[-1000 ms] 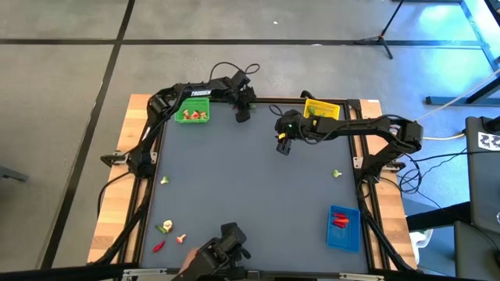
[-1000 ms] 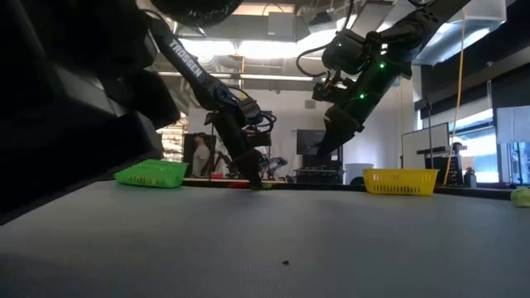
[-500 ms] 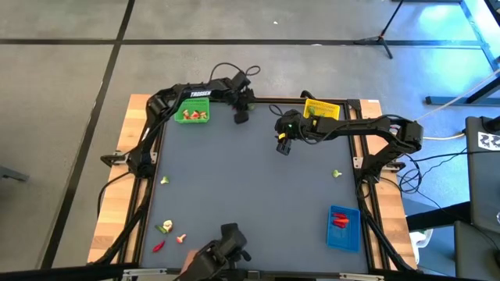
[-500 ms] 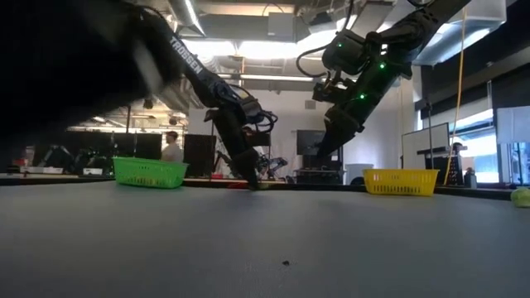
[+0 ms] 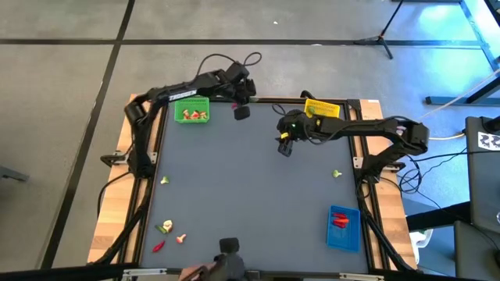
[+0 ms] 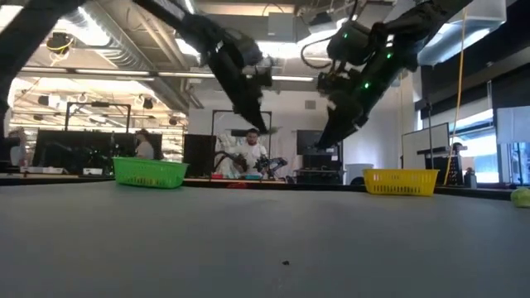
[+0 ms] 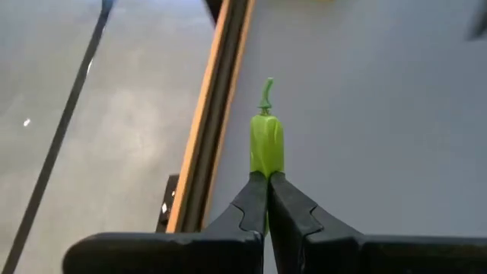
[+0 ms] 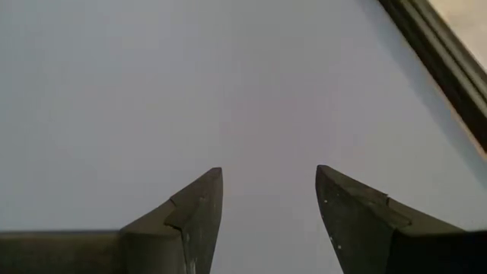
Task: Sort produce into baskets
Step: Put the green chili pepper into the blue bin
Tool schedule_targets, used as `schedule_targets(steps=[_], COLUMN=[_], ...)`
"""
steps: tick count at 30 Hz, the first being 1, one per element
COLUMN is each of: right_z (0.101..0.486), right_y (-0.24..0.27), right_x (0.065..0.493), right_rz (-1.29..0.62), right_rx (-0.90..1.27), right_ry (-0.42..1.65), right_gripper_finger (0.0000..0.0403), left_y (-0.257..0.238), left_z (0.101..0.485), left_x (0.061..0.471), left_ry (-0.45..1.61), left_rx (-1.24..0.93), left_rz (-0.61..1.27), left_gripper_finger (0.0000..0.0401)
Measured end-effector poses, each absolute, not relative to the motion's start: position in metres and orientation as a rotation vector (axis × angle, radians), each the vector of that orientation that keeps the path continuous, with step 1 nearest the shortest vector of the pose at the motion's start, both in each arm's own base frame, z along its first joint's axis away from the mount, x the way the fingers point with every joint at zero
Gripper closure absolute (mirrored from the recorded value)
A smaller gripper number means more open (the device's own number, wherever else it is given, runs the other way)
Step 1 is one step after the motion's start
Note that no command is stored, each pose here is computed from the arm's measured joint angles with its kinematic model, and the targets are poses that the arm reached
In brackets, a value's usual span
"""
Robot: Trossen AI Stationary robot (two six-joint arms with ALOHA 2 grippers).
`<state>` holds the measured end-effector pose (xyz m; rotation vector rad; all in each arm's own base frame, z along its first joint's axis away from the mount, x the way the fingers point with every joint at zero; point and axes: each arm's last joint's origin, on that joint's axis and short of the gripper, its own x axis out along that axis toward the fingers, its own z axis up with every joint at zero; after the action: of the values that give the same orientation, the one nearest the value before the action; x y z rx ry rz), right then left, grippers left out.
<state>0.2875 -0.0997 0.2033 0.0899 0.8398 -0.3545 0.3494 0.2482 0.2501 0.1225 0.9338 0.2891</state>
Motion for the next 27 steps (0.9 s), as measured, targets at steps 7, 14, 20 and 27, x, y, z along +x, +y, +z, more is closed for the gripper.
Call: schedule_targets(steps=[7,14,20,27], right_z=[0.225,0.242,0.244,0.253], right_y=[-0.068,-0.033,-0.018,-0.014], right_x=[0.282,0.283,0.286,0.293], right_rz=[-0.283,-0.255,-0.259,-0.241], right_rx=[0.091,0.087,0.107,0.132], right_ry=[0.794,0.707,0.676,0.552], right_gripper_finger=[0.0194,0.0194,0.0194,0.0194], left_y=[0.198,0.136,0.09,0.057], left_z=[0.282,0.283,0.268,0.263], left_x=[0.338,0.334,0.33,0.333], left_ry=[0.834,0.745,0.755,0.757], left_rx=[0.131,0.13,0.125,0.162], left_rz=[0.262,0.176,0.097,0.068], left_gripper_finger=[0.0399,0.04,0.0397,0.0399])
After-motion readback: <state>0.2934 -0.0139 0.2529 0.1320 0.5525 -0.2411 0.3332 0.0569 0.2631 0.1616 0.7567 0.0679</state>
